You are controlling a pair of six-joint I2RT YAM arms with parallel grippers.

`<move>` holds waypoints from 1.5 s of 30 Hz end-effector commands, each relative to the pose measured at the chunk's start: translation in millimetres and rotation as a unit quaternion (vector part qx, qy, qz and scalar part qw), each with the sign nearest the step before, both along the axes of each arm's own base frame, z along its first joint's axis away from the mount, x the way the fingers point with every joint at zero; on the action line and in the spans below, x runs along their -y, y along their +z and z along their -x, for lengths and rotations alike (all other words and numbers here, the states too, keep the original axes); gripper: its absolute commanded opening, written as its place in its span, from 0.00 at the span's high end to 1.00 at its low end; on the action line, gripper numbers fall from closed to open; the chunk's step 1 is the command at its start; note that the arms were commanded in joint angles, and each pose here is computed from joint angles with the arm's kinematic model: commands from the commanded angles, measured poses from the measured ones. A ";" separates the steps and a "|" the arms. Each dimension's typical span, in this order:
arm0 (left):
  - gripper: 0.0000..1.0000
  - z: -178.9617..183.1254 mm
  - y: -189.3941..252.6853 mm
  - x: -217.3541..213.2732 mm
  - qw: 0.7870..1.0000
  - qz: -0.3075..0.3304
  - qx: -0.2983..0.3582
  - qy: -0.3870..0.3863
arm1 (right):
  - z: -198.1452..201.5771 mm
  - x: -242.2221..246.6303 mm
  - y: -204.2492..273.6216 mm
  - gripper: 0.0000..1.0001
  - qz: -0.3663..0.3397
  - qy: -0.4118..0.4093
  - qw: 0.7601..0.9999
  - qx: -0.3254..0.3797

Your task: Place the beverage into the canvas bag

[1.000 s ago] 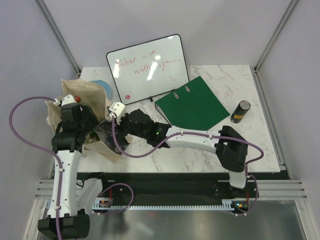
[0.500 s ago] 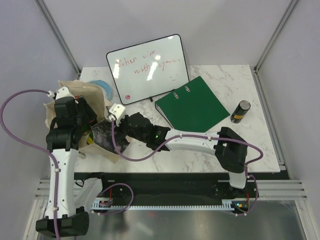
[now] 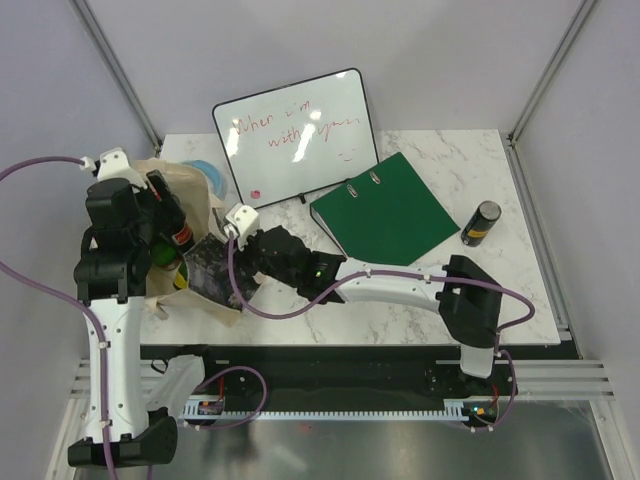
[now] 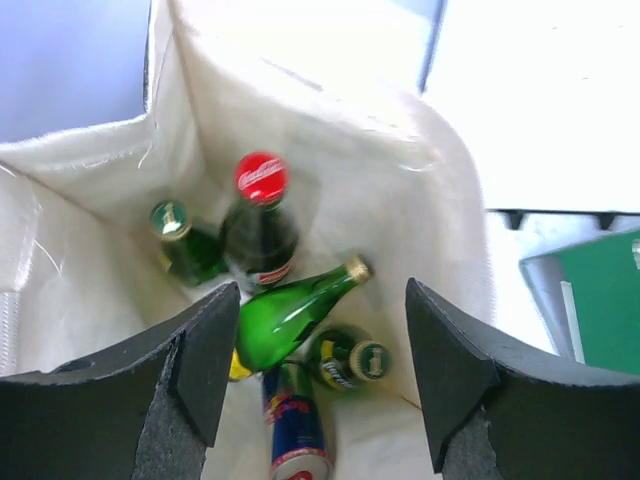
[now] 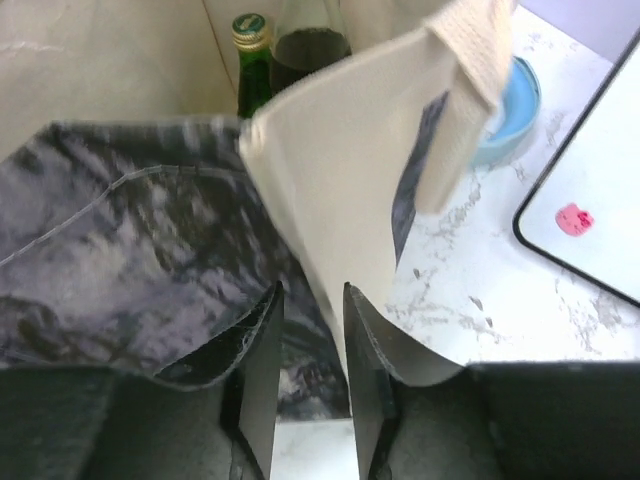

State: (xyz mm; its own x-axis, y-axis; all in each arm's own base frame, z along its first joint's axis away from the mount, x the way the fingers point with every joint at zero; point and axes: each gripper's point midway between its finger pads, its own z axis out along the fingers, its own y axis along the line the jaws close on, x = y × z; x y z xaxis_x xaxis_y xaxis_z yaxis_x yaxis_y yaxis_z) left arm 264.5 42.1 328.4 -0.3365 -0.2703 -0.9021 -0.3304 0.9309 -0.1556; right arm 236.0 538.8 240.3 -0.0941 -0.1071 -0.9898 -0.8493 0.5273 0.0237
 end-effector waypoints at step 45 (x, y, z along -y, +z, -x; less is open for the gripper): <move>0.00 67.6 86.0 209.4 0.841 0.063 0.232 -0.485 | -149.3 614.5 -93.9 0.06 0.027 -0.733 0.612 -0.297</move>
